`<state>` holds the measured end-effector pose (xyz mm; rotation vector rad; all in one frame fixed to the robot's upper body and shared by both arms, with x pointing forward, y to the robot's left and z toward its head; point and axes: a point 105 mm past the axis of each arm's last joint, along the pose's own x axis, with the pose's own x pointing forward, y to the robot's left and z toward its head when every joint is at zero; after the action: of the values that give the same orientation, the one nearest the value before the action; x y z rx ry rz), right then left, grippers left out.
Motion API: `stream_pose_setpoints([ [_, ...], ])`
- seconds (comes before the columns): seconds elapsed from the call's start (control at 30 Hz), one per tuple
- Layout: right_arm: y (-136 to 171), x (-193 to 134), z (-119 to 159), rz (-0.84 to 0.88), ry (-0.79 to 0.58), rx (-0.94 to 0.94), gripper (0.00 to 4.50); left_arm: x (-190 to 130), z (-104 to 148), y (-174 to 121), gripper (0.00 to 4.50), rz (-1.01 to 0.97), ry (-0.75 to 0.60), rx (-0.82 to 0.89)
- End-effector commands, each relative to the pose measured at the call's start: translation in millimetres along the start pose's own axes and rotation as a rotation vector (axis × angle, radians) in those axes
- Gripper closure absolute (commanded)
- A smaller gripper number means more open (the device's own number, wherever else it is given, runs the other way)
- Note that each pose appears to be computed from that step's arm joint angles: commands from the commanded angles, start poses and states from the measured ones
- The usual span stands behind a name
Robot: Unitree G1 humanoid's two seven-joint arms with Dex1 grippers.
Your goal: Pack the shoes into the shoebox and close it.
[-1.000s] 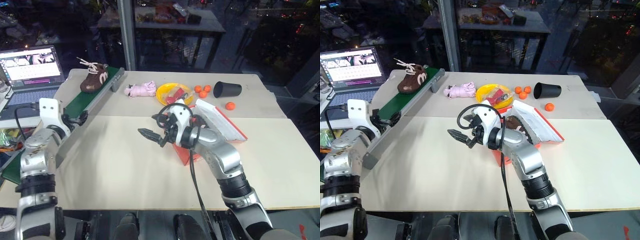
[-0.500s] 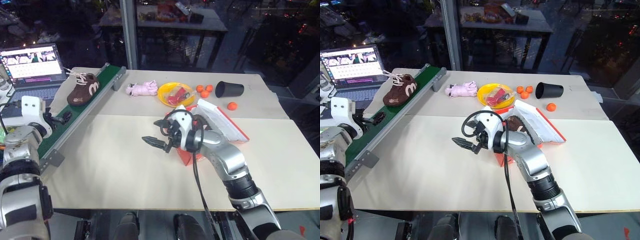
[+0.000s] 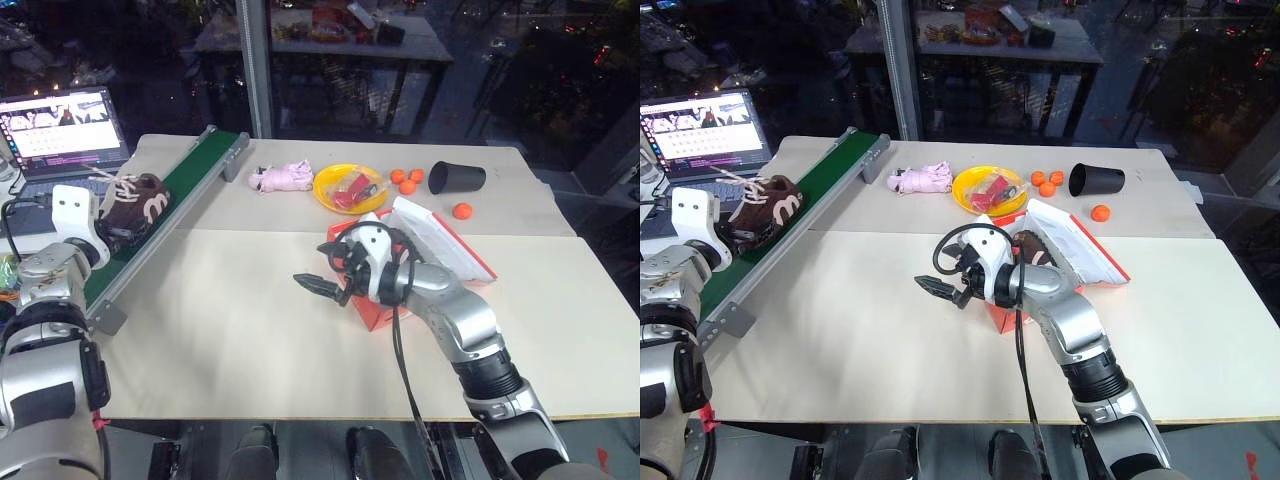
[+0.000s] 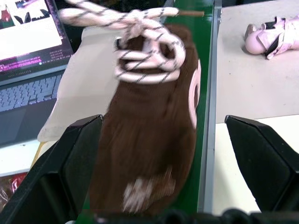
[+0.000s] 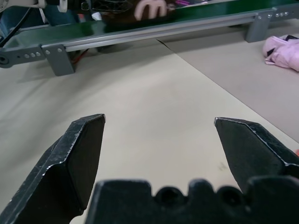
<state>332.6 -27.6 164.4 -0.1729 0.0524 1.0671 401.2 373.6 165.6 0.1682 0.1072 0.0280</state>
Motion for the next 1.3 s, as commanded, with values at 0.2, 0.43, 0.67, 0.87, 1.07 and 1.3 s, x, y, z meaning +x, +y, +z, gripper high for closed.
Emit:
stream_pose_setpoints([
  [0.2,-3.3,-6.0,13.4,-0.016,-0.027,-0.070,0.01,-7.9,-16.3,22.1,0.26,0.131,0.089,-0.015],
  [0.43,-9.8,-9.1,16.2,-0.047,-0.013,-0.098,0.00,-8.1,-35.1,11.0,2.32,0.080,0.141,-0.059],
  [0.67,-13.2,-11.5,20.6,-0.063,-0.033,-0.065,0.00,17.2,16.7,-34.4,3.77,-0.108,-0.037,-0.107],
  [0.87,-22.8,-18.7,51.8,-0.101,-0.213,0.115,0.00,27.1,87.9,-104.7,3.77,-0.367,-0.250,-0.146],
  [1.07,-46.4,-36.0,93.0,-0.157,-0.477,0.407,0.00,9.5,137.0,-185.6,3.77,-0.581,-0.374,-0.216],
  [1.3,-76.9,-61.6,117.6,-0.205,-0.697,0.711,0.00,-21.3,169.3,-258.1,3.77,-0.782,-0.414,-0.268],
])
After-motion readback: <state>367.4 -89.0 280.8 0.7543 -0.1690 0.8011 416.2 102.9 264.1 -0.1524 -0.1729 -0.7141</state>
